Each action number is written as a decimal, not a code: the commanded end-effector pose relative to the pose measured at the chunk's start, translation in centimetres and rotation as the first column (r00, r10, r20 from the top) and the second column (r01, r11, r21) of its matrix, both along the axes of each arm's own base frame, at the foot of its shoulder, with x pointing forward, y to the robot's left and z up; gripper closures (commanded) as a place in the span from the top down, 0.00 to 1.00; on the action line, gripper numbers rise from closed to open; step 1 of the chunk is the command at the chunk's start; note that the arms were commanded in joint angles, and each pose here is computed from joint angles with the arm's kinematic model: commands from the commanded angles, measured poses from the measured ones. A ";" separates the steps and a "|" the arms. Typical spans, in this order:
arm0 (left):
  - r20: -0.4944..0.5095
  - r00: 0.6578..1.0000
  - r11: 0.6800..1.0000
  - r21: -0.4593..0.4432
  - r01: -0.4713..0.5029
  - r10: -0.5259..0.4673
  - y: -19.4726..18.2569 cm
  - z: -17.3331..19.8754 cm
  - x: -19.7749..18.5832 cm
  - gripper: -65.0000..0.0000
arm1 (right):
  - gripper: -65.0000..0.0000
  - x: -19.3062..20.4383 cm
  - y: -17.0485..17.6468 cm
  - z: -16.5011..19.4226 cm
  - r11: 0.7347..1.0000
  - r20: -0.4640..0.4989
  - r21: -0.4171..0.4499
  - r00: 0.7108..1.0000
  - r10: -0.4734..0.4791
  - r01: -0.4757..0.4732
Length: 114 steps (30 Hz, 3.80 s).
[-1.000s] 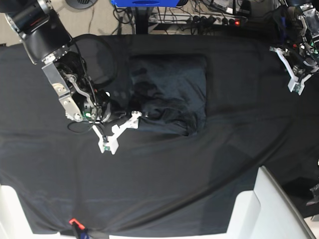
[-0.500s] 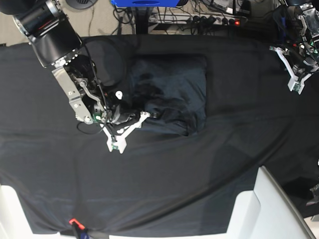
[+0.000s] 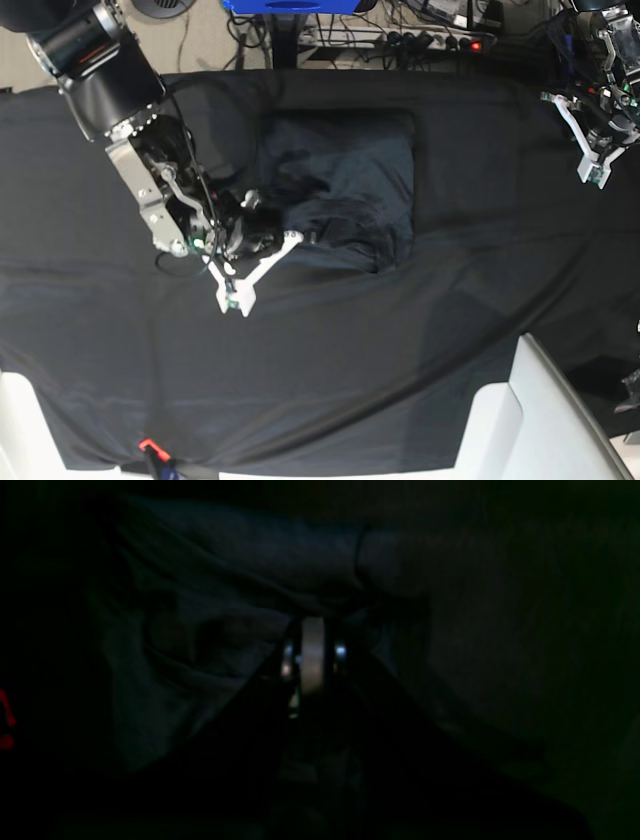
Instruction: Fold the T-shirt properly
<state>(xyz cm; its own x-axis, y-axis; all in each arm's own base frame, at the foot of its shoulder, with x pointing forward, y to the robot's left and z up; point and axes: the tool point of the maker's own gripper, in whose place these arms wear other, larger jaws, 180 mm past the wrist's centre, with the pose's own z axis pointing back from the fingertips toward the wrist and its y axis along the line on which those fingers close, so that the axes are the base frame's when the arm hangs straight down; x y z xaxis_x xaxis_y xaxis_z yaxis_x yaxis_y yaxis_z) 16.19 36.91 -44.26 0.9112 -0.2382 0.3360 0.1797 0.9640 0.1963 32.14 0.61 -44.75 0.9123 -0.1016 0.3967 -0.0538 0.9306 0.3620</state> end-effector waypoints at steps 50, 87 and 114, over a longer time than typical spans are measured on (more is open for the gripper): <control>0.114 0.985 0.987 -0.086 0.138 -0.128 -5.1 -0.8 1.2 0.00 | 0.67 2.8 3.1 3.4 0.993 0.282 0.050 0.955 0.092 -0.110; 0.181 0.872 0.830 -0.268 0.488 -0.454 -24.8 -1.7 6.5 0.00 | 0.00 -1.4 -15.9 2.4 0.910 0.317 0.006 0.863 -0.394 0.414; 0.269 0.848 0.826 -0.226 0.517 -0.457 -23.5 0.3 7.7 0.00 | 0.00 -1.7 -14.6 2.7 0.926 0.299 0.017 0.881 -0.366 0.378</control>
